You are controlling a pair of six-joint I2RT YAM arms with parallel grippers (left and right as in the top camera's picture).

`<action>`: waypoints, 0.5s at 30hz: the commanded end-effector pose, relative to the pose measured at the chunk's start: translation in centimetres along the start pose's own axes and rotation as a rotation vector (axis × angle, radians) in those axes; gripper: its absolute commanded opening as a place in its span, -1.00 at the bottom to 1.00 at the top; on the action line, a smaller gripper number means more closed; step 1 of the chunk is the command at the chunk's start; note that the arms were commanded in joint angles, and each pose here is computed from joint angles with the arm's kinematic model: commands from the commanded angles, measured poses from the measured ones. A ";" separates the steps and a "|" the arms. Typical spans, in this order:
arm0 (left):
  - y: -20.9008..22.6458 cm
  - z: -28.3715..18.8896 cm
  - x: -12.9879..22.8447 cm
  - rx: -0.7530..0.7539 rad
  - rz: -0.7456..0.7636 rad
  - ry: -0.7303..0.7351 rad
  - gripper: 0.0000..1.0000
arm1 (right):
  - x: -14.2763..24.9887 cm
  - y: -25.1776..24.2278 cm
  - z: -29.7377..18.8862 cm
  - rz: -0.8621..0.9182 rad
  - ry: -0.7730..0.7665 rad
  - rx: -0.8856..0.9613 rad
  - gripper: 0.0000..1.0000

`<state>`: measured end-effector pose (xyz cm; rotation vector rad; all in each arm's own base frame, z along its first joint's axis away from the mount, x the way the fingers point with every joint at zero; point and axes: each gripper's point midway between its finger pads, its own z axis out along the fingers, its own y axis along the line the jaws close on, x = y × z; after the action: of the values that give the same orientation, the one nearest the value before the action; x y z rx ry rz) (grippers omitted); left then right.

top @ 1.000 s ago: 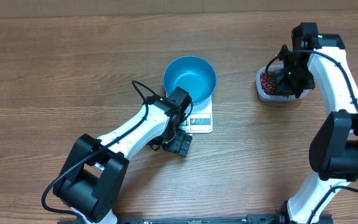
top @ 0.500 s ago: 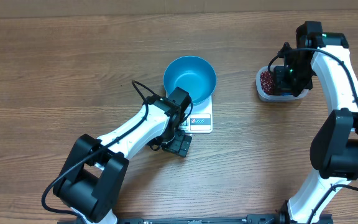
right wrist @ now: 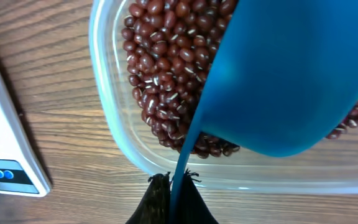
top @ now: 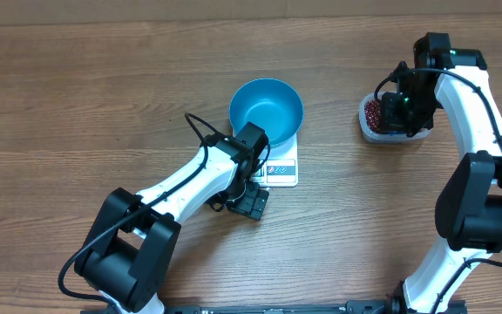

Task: Scoop item into bowl and weigh 150g on scale
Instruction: 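Push the blue scoop down into the red beans with the right gripper, then drag the scoop through the beans and tilt it up with the right gripper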

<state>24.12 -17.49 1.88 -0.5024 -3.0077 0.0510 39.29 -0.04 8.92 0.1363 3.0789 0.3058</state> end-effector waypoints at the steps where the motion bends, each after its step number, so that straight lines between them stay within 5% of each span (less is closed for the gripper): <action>1: -0.1 -0.1 -0.2 0.003 0.015 0.000 0.99 | -0.4 2.2 0.8 -0.002 0.001 -0.154 -0.93; 15: -0.1 -0.1 -0.2 0.003 0.015 0.000 0.99 | -1.1 0.4 -1.0 0.090 -0.051 -0.353 -0.93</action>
<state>24.10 -17.47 1.88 -0.5022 -3.0070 0.0505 39.63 -1.23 10.01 0.3287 2.9786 0.6544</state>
